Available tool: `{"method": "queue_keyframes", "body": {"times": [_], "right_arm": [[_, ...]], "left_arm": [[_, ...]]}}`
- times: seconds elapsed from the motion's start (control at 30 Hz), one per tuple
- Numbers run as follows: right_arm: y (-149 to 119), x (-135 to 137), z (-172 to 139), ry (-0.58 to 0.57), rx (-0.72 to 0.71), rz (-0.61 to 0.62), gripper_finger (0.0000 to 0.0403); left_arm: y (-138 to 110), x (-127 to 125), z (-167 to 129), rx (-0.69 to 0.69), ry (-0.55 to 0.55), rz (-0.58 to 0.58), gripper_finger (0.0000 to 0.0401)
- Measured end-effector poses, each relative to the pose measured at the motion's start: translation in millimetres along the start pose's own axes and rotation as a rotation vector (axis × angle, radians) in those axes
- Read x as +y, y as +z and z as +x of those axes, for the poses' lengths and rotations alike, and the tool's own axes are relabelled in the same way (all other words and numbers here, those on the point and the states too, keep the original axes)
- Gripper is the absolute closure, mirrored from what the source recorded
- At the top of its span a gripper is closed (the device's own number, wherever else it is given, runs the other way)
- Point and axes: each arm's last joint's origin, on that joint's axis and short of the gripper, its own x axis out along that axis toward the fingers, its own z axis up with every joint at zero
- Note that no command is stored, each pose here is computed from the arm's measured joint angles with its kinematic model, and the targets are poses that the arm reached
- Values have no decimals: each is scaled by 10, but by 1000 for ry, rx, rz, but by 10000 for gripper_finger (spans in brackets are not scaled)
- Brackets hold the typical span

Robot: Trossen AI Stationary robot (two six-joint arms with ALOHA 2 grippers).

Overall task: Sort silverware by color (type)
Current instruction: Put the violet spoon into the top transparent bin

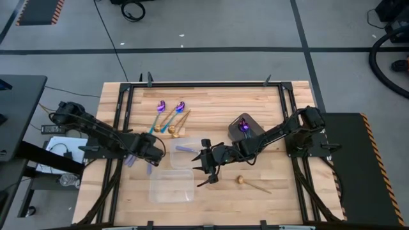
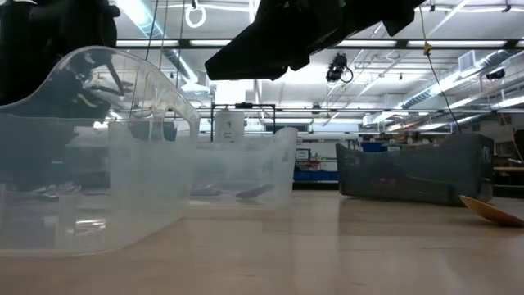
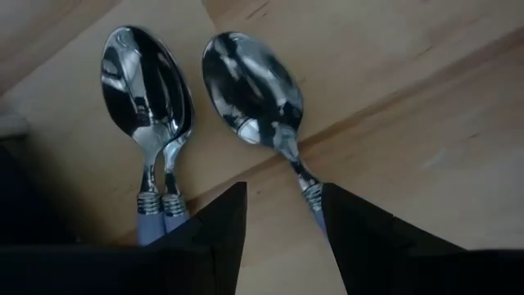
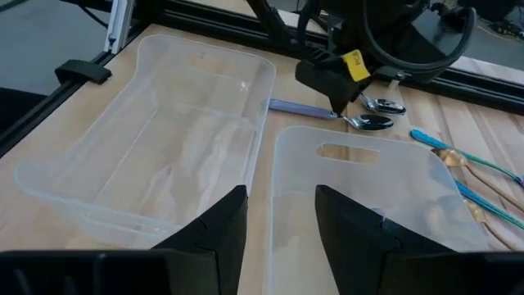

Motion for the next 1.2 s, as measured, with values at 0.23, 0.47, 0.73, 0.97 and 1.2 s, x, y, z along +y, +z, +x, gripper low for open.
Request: {"method": "queue_keyframes", "body": {"times": [0.23, 0.47, 0.73, 0.97, 1.2], "right_arm": [[4, 59, -9, 13, 0, 13, 247], [7, 96, -16, 21, 0, 10, 247], [4, 107, -18, 24, 3, 15, 247], [5, 107, -20, 24, 4, 17, 247], [4, 107, -20, 23, 5, 16, 247]], "left_arm": [[75, -36, 8, -37, -41, -47, 234], [119, -48, 113, -2, 17, -99, 234], [161, -97, 242, 68, 57, -78, 249], [214, -94, 254, 68, 43, -31, 290], [220, -105, 258, 43, 37, 20, 373]]}}
